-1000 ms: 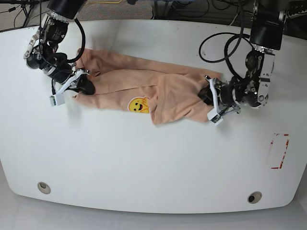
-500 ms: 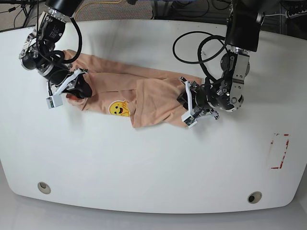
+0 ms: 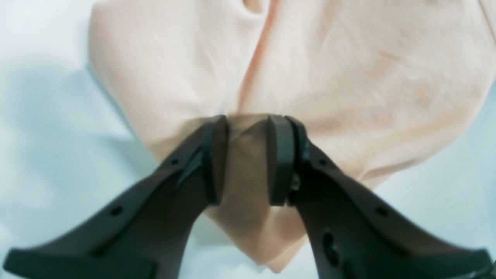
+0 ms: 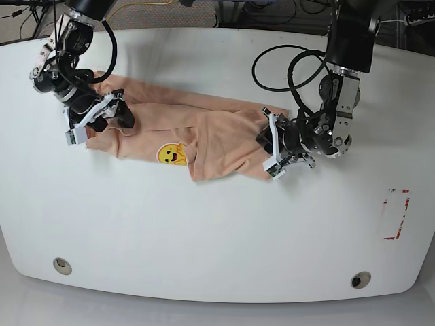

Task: Layout the t-shirt on the table in an organized manner, then fold the t-shirt properly
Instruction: 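Grasp the opposite shirt end with the right gripper, holding with the left, then fold both held shirt ends inward toward each other over the middle, then press the bundled shirt together, then open and lift the left gripper away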

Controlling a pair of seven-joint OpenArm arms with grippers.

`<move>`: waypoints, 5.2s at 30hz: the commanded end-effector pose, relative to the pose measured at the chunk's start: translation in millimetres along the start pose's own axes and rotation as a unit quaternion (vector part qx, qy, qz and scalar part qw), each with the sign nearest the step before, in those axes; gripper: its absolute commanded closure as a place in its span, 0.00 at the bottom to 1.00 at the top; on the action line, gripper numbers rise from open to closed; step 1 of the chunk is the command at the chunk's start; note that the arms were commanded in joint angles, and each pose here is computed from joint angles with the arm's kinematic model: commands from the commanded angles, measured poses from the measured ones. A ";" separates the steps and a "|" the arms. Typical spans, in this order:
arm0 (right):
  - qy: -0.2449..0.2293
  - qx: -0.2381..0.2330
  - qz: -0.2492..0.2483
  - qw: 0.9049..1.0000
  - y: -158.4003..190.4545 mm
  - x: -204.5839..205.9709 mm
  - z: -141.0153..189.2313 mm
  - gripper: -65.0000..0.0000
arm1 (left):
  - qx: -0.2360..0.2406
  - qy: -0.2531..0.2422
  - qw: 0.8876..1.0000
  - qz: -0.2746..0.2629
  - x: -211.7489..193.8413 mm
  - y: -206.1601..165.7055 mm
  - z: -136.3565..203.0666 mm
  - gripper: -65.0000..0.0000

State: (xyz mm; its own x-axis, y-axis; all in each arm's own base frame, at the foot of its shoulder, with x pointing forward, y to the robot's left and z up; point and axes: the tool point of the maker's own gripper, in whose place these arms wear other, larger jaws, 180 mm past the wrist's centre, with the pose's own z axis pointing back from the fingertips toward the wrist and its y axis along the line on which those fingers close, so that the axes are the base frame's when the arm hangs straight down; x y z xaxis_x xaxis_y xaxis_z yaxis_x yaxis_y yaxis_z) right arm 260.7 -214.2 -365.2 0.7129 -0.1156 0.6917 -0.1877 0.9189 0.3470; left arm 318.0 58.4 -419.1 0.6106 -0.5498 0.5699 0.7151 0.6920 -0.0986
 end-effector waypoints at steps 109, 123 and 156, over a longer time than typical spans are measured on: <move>-0.119 0.165 0.090 0.975 170.1 90.6 -33.6 0.99 | 0.065 0.104 0.990 -0.065 -22.4 -2.7 -14.7 0.76; -0.137 0.205 0.056 0.968 188.1 109.3 -56.4 0.99 | 0.069 0.050 0.994 -0.069 14.6 -16.7 -8.6 0.76; -0.121 0.210 0.059 0.969 184.6 104.8 -65.2 0.98 | -0.035 -0.129 0.981 0.141 10.7 16.8 26.8 0.75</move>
State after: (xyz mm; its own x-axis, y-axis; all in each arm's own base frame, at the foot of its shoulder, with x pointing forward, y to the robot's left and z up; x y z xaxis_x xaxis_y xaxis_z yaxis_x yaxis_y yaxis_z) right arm 335.1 -41.9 -290.3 0.5552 -0.1266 0.8220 -0.5084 0.7305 0.4559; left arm 320.4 77.9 -395.4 0.6920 -0.2252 0.6859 0.5588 0.7685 -0.3115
